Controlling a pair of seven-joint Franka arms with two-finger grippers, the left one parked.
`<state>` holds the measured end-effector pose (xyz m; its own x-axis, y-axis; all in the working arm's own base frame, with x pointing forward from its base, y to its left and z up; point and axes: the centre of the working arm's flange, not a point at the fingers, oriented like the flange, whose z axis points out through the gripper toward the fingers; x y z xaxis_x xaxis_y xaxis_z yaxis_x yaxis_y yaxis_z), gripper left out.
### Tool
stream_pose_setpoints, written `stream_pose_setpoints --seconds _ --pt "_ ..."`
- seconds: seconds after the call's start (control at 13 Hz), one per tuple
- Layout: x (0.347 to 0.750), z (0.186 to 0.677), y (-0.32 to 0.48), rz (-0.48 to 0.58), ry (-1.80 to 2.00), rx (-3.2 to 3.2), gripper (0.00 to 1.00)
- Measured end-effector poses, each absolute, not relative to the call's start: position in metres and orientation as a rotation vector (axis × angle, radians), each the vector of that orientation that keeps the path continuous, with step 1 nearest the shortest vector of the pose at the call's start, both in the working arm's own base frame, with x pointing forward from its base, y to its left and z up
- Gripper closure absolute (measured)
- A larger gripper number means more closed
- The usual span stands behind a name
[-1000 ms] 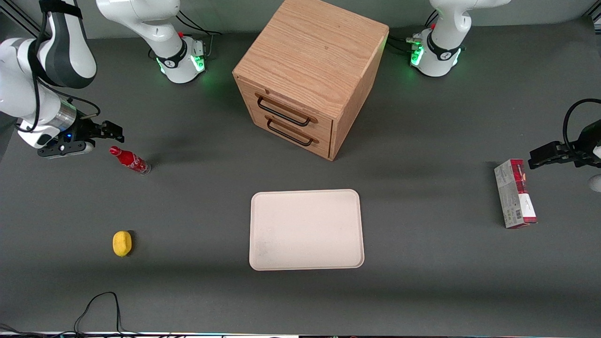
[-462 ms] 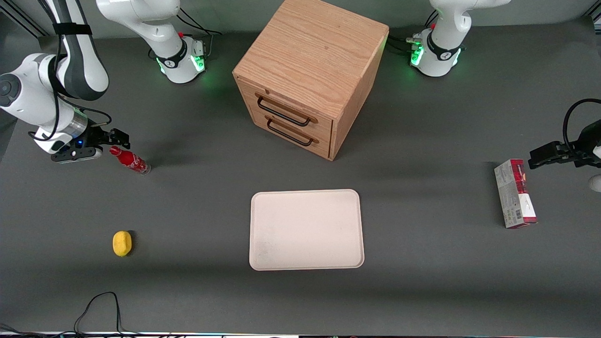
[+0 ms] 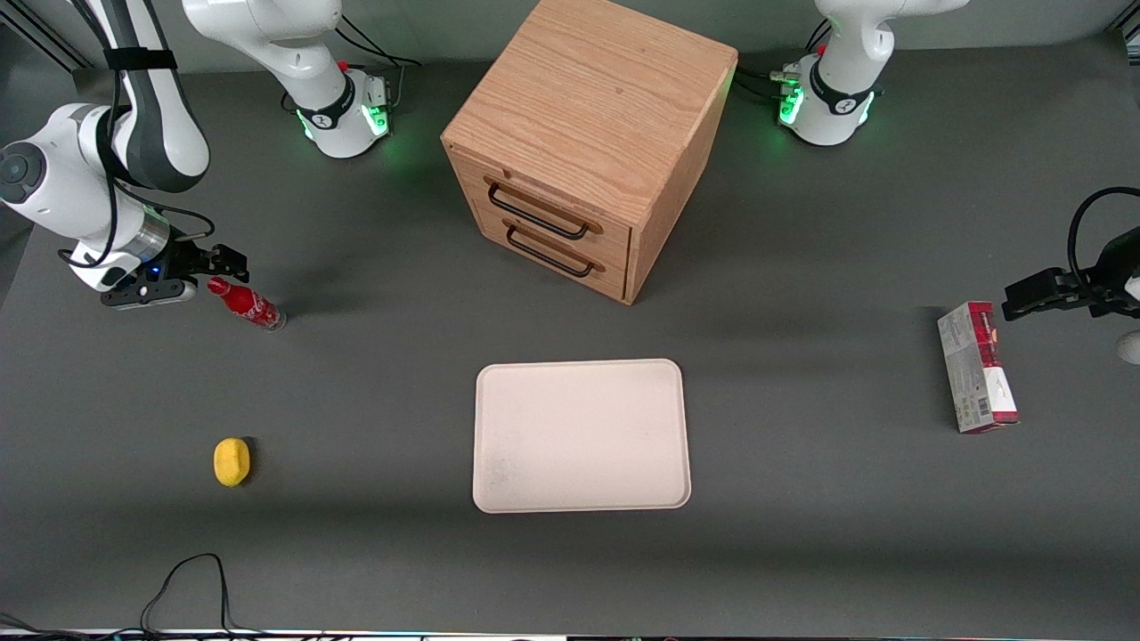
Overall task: Place coke bottle on tray
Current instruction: 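Lower the right gripper onto the red Coca-Cola bottle's cap end, then close the right gripper on the bottle cap and lift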
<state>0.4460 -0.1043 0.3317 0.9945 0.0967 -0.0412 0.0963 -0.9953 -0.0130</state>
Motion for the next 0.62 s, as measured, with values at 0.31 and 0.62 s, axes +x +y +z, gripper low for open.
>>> stream_pose_setpoints --seconds 0.31,0.62 --pt "0.4458 0.3275 -0.1062 0.077 -0.147 -3.126 0.03" --pt "0.4476 0.3238 -0.1066 0.068 -0.147 -3.13 0.28"
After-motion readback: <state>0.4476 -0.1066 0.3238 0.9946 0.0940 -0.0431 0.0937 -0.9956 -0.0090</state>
